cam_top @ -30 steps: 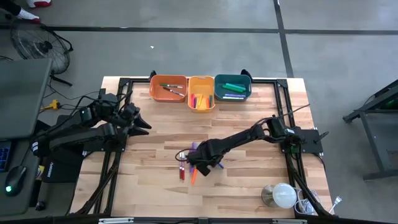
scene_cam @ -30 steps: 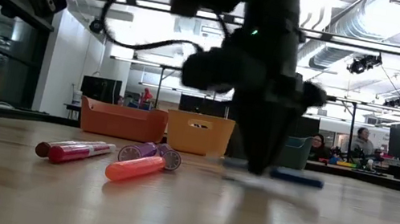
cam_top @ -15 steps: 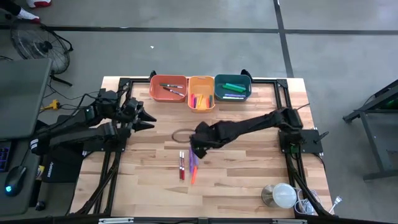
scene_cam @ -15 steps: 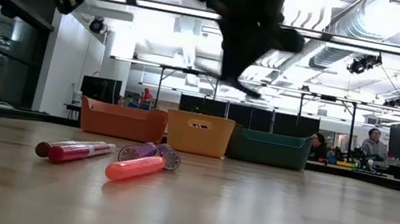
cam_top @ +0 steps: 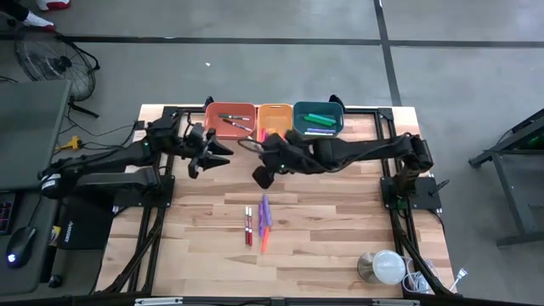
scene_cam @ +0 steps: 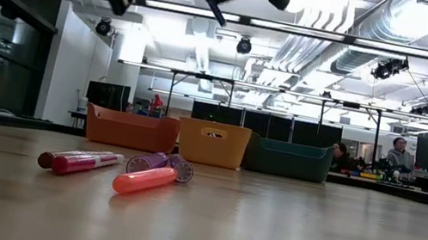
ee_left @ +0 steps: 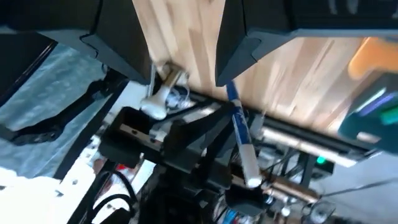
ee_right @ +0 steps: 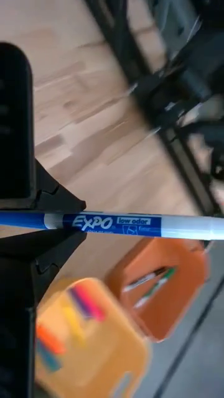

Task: Pick & Place Markers
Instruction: Put the blue marker into the orange bin

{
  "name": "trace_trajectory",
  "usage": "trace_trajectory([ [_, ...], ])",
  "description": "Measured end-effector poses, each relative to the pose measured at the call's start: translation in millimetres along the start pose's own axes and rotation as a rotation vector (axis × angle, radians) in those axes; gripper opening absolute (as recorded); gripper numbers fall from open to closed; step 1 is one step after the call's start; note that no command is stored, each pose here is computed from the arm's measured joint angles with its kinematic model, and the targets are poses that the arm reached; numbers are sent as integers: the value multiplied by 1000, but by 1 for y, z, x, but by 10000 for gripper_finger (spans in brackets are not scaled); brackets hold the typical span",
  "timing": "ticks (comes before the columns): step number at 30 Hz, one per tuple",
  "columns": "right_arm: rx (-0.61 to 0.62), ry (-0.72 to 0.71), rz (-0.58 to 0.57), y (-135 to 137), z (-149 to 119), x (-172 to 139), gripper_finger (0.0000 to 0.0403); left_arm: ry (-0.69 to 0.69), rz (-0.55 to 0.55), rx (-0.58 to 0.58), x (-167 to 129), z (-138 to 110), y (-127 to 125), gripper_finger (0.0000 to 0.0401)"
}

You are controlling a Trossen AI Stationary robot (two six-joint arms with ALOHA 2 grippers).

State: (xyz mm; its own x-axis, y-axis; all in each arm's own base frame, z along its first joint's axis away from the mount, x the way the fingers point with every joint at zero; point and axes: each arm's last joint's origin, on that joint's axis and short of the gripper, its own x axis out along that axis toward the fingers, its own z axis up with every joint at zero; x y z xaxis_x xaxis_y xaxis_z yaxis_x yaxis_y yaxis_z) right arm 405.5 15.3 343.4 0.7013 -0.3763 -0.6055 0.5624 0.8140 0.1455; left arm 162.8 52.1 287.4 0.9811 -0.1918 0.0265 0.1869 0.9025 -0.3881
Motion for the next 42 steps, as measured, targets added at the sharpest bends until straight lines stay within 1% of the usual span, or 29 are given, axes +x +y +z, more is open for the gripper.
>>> trace_trajectory([
  [3, -24, -58, 44, -2, 11, -2, 20, -50, -41, -3, 9, 5, 4, 177],
  [5, -29, -74, 79, -3, 15, -1, 20, -84, -46, 2, 13, 7, 7, 177],
  [8, -41, -92, 122, -4, 20, 0, 20, -115, 23, -3, 20, 8, 13, 177],
  [11, -63, -94, 129, -6, 21, 1, 20, -123, 83, -1, 27, 10, 20, 177],
  [13, -71, -87, 135, -7, 22, 2, 20, -118, 101, 6, 31, 11, 23, 177],
  [18, -74, -84, 131, -14, 25, 5, 20, -110, 81, 28, 41, 20, 25, 177],
  [27, -80, -79, 131, -22, 29, 8, 20, -98, 81, 28, 50, 24, 30, 175],
  [29, -80, -78, 130, -22, 29, 8, 20, -95, 86, 24, 50, 23, 31, 164],
  [32, -82, -72, 128, -22, 29, 9, 20, -96, 87, 27, 50, 23, 31, 131],
  [37, -82, -72, 129, -22, 29, 8, 20, -96, 95, 34, 50, 23, 31, 39],
  [38, -82, -72, 129, -22, 29, 8, 20, -96, 95, 35, 50, 23, 31, 26],
  [42, -82, -73, 130, -22, 29, 8, 20, -96, 94, 35, 50, 23, 31, 30],
])
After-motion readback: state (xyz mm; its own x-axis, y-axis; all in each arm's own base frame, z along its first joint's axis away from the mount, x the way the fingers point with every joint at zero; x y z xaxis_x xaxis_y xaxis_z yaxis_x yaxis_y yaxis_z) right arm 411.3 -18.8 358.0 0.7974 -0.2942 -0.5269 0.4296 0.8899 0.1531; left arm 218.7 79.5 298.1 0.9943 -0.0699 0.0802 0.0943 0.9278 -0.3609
